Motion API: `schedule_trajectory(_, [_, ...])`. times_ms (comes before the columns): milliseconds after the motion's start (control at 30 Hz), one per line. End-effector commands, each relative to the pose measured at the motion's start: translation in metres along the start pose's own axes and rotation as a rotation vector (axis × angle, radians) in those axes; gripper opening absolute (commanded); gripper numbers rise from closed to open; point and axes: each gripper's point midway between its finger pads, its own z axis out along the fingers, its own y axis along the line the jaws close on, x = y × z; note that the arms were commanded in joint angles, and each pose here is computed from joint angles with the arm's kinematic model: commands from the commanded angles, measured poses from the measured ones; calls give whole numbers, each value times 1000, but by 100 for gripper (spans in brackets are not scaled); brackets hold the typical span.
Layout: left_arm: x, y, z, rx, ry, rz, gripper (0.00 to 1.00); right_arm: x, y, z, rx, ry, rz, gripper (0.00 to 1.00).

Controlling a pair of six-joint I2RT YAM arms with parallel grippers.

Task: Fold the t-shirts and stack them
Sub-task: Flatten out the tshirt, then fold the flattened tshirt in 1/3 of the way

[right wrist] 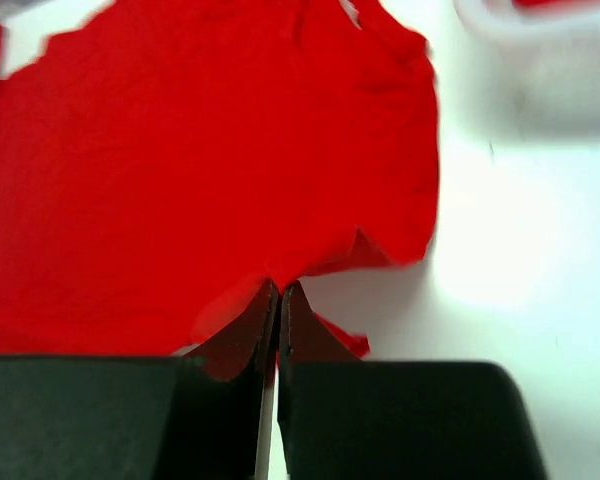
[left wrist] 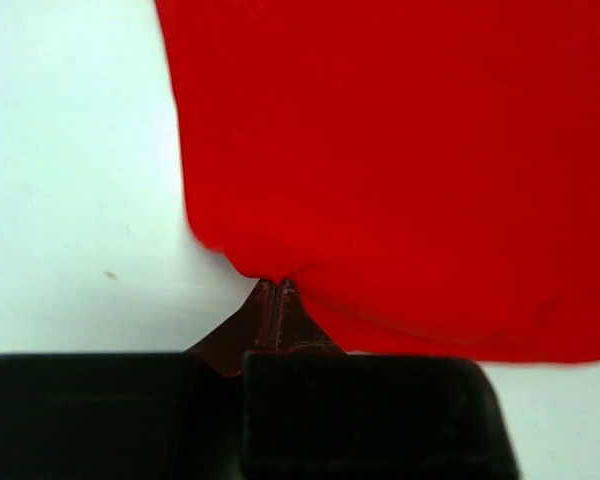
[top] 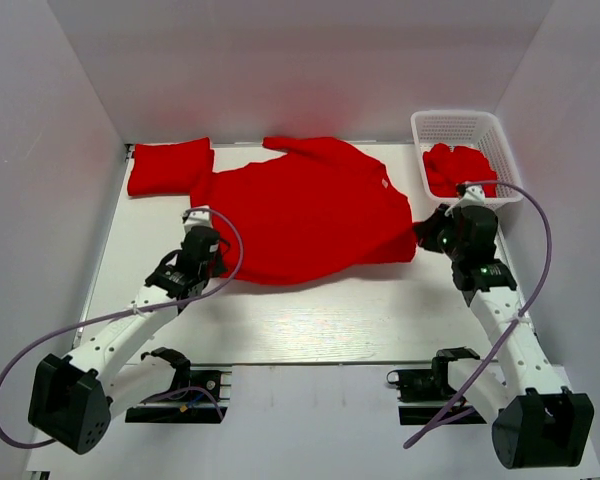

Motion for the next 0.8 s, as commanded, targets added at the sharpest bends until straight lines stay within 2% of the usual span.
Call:
schedule_trajectory(0, [35, -2, -2, 23, 85, -140, 0, 30, -24, -12, 125, 71, 85, 0])
schedule_trajectory(33, [45, 2, -1, 7, 111, -143, 0, 56, -32, -13, 154, 137, 95, 0])
schedule_trajectory(233, [97, 20, -8, -53, 247, -197, 0, 127, -55, -28, 238, 337, 141, 0])
schedule_trajectory(367, [112, 22, -17, -53, 285, -231, 0, 146, -59, -35, 258, 371, 171, 0])
schedule_trajectory(600, [122, 27, -25, -56, 303, -259, 0, 130, -71, -40, 336, 320, 138, 0])
schedule_trajectory(767, [103, 20, -31, -33, 272, -273, 0, 105, -67, -42, 334, 268, 113, 0])
